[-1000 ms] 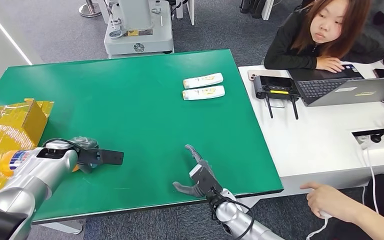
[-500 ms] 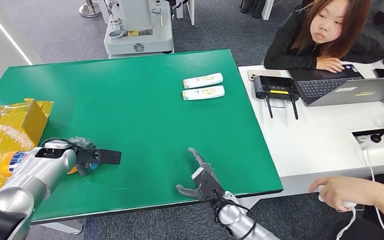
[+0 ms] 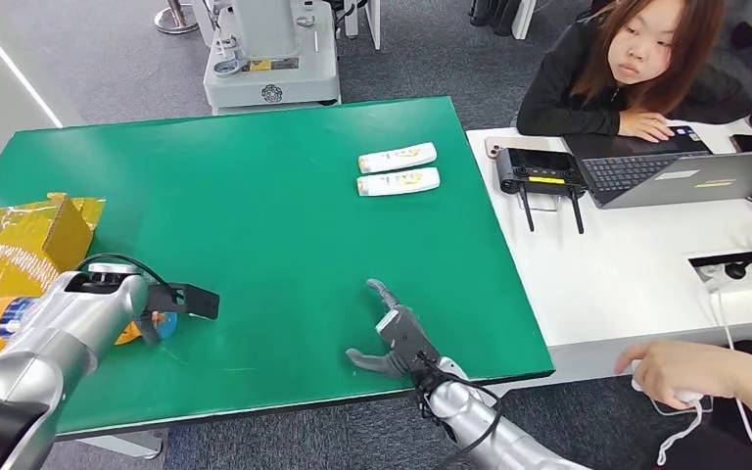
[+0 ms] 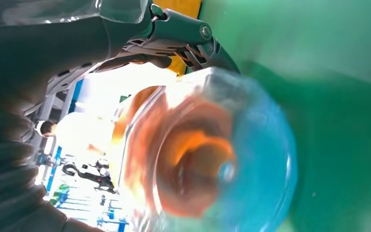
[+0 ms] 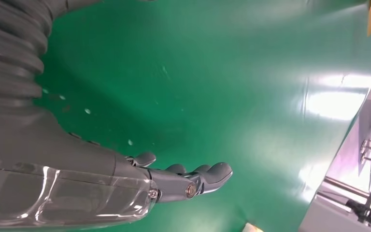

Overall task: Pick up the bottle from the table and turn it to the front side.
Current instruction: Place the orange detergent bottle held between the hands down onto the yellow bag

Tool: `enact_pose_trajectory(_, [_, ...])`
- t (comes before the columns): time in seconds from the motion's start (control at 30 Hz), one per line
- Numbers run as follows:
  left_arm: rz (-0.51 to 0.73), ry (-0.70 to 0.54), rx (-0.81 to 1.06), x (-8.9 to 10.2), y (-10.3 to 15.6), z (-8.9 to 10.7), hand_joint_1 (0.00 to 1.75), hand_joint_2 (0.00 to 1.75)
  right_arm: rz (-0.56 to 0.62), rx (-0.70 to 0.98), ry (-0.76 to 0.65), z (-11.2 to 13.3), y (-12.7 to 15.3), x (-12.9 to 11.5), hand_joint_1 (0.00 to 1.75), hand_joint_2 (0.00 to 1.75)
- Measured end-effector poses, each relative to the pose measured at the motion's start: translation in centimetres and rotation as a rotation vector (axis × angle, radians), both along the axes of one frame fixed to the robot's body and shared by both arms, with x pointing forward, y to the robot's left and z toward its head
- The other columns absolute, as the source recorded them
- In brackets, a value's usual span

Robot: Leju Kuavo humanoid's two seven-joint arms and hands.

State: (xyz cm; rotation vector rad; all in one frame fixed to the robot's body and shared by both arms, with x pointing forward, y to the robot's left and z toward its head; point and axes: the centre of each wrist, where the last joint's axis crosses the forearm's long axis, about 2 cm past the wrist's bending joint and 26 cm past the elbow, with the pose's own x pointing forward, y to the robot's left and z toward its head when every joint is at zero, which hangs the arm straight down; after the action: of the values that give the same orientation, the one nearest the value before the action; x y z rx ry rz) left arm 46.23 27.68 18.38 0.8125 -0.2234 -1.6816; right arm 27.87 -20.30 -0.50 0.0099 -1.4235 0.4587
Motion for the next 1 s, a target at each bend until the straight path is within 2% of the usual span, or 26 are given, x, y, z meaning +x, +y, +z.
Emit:
enact_pose_trajectory(0.6, [0.029, -0.01, -0.049, 0.1, 1.1, 0.1, 0.0, 0.0, 0.022, 0.004, 0.023, 1.1, 0.5, 2.1, 0.0, 1.75])
enact_pose_trajectory(1.0, [0.045, -0.009, -0.051, 0.1, 1.7, 0.2, 0.0, 0.0, 0.024, 0.004, 0.026, 1.3, 0.9, 2.3, 0.0, 1.75])
